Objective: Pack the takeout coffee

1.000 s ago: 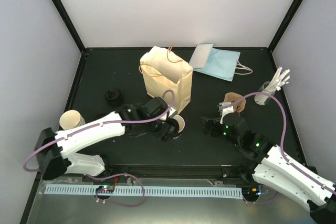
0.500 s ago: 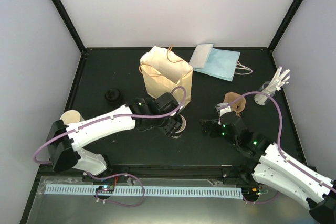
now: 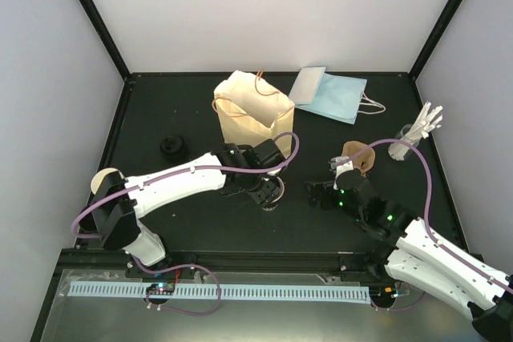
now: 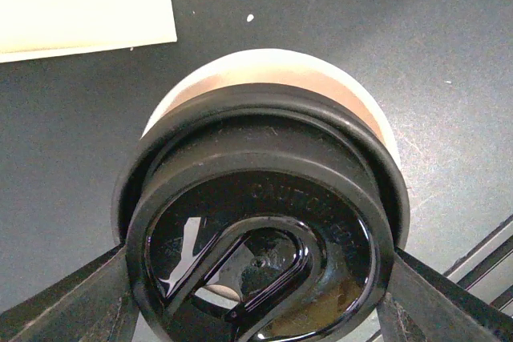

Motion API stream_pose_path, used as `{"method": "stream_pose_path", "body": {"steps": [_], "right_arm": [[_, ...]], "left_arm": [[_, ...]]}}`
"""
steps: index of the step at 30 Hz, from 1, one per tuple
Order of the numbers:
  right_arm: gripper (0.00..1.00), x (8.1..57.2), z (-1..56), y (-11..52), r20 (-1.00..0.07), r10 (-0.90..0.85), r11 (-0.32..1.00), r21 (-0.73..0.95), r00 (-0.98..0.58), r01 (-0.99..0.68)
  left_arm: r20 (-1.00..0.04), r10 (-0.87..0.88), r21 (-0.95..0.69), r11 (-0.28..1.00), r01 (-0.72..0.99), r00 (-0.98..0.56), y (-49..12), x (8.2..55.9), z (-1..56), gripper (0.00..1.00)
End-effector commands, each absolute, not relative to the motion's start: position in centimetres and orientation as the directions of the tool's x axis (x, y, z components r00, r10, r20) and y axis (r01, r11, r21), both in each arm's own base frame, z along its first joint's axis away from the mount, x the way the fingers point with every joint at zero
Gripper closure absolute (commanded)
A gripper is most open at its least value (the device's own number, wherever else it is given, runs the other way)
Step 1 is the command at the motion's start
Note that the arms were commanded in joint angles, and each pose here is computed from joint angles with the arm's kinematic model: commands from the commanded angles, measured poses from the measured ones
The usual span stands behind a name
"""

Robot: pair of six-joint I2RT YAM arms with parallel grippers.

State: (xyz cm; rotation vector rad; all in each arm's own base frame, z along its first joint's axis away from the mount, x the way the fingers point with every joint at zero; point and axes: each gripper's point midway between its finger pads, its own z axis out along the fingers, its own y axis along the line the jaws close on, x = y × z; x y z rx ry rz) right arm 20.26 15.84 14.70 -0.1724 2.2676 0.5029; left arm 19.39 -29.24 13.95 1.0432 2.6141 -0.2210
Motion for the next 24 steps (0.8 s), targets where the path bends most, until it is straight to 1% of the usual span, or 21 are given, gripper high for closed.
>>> {"method": "stream_pose_path", "body": {"steps": [1,11,20,24], "right_arm": [[0.00,20.6,15.9,15.8,-0.750,0.056,0.910,0.310,-0.659,-0.276],[0.00,20.6,15.7,15.8,-0.748,0.052,0.912,0.306,-0.662,-0.274],[0.00,20.7,15.6,15.7,-0.747,0.049,0.915,0.300,-0.663,-0.270],[0.00,20.7,15.4,15.7,-0.744,0.048,0.915,0.300,-0.666,-0.269]], "left_arm": [[-0.352,0.655,-0.009,0.712,0.702,-0.669,-29.9,19.9,14.8,0.22],[-0.335,0.663,0.001,0.711,0.703,-0.669,-30.4,20.3,15.2,0.23],[-0.292,0.687,0.009,0.697,0.717,-0.665,-30.7,20.3,14.6,0.22],[-0.254,0.700,0.015,0.693,0.721,-0.668,-30.5,20.1,13.8,0.22]]}}
